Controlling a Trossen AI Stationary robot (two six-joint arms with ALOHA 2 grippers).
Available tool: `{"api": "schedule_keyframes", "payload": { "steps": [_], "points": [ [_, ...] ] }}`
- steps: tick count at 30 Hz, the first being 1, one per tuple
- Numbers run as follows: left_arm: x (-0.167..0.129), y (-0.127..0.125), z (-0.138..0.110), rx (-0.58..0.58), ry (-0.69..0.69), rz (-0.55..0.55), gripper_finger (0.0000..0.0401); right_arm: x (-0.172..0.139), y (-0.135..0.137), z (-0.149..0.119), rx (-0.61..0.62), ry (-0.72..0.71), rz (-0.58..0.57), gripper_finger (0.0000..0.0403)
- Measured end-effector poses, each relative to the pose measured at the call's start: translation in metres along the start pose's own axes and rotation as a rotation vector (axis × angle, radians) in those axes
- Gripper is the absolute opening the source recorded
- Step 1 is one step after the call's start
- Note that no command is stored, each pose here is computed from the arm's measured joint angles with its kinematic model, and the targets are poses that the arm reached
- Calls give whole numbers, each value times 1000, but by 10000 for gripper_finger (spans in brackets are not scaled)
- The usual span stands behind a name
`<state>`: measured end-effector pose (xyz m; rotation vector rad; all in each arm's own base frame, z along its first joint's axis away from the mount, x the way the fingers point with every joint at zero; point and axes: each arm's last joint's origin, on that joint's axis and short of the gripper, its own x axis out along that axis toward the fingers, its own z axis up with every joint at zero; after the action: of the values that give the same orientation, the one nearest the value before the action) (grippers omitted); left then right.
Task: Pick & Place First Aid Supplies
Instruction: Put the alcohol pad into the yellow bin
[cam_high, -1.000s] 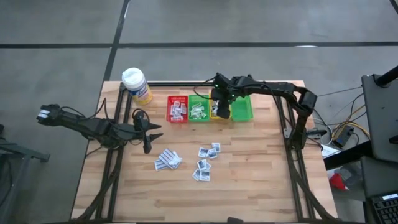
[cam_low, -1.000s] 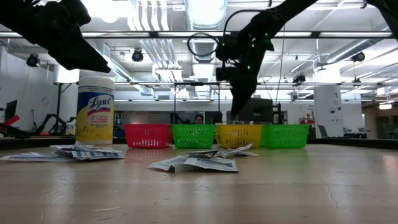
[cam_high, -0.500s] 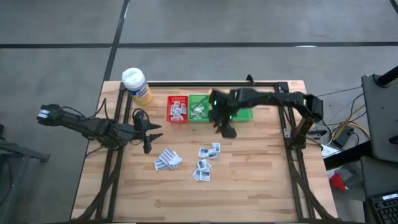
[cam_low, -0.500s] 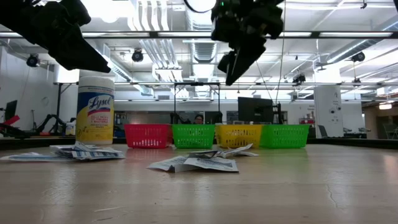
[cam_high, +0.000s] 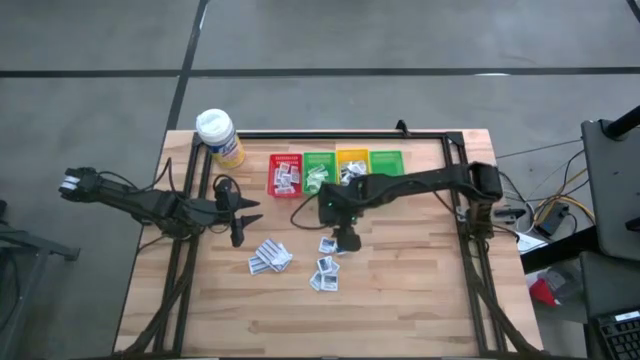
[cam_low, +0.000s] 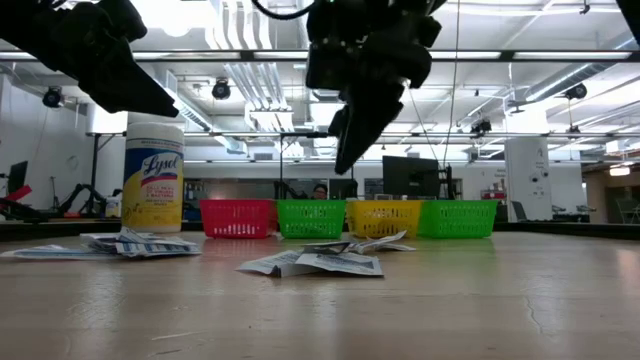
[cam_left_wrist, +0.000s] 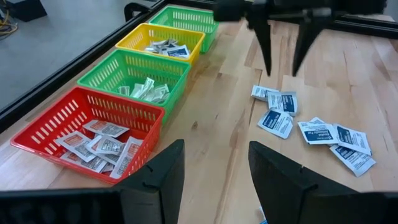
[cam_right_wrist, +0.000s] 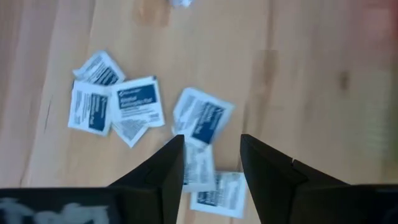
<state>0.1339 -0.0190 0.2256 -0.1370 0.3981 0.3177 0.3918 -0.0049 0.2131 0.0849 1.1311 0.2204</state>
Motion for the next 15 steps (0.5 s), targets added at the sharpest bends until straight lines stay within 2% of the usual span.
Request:
{"api": "schedule_keyframes", "payload": {
  "steps": [15],
  "points": [
    [2, -1, -1, 4, 11, 4, 172, 58, -4, -10, 3, 126, 18, 154]
  ]
}}
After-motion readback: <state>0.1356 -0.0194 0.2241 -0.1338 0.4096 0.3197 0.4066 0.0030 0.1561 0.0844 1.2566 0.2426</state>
